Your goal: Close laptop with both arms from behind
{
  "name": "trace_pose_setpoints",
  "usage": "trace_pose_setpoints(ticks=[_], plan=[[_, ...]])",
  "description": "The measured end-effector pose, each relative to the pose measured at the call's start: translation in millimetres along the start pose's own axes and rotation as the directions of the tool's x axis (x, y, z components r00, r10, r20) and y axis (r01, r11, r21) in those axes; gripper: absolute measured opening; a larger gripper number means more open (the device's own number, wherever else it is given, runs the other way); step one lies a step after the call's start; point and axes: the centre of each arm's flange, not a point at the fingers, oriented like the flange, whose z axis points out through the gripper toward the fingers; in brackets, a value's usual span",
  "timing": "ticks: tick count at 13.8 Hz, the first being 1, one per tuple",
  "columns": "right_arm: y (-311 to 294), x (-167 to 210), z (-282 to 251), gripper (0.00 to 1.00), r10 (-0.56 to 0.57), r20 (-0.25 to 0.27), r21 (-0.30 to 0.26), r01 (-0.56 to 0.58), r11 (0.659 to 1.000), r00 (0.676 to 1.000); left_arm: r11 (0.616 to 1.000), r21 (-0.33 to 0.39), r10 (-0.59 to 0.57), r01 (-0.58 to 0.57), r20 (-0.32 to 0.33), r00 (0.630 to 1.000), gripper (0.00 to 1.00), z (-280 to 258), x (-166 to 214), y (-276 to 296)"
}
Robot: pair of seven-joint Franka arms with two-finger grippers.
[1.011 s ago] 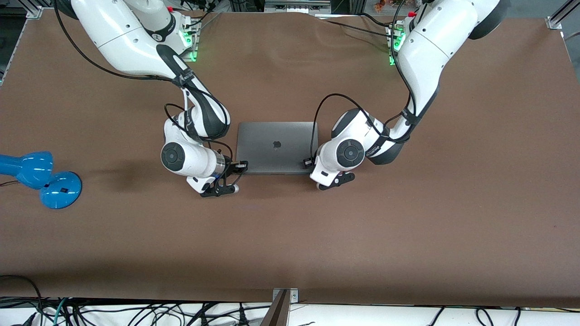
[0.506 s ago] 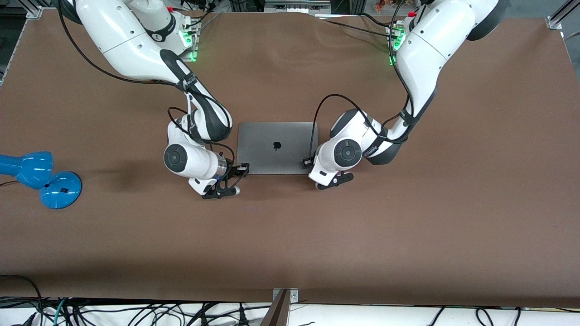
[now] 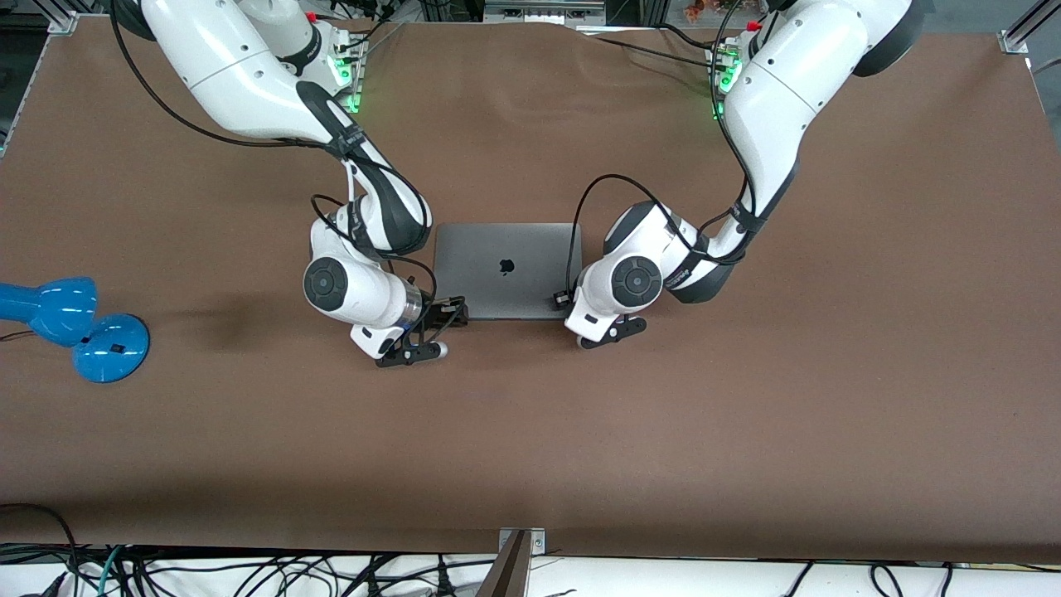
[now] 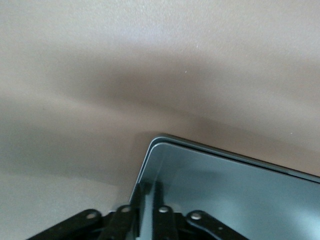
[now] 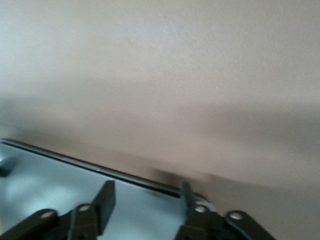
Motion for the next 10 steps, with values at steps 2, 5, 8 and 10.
trace_pose_setpoints(ticks=[2,5,8,10], plan=[[-8.7,-5.6,-26.6,0.89,-0.015,0.039,-0.014,0.016,1.000,0.999,1.000,0.004,0.012,-0.012,-0.023,1.000,0.35,-4.9,3.5,0.5],[-4.2,-16.3,-92.5,1.00,-0.018,0.112,-0.073,0.026,0.997,0.994,1.000,-0.014,0.005,-0.006,-0.047,0.999,0.66,-21.2,12.4,-0.1],[15.3,-35.1,-184.1,1.00,0.007,0.158,-0.142,0.016,0.990,0.987,1.000,-0.021,-0.006,0.005,-0.063,0.998,0.95,-48.2,18.7,-5.7],[28.3,-52.8,-241.0,1.00,0.019,0.156,-0.212,0.015,0.977,0.988,1.000,-0.008,-0.010,0.009,-0.068,0.998,1.00,-75.6,16.9,-10.8]])
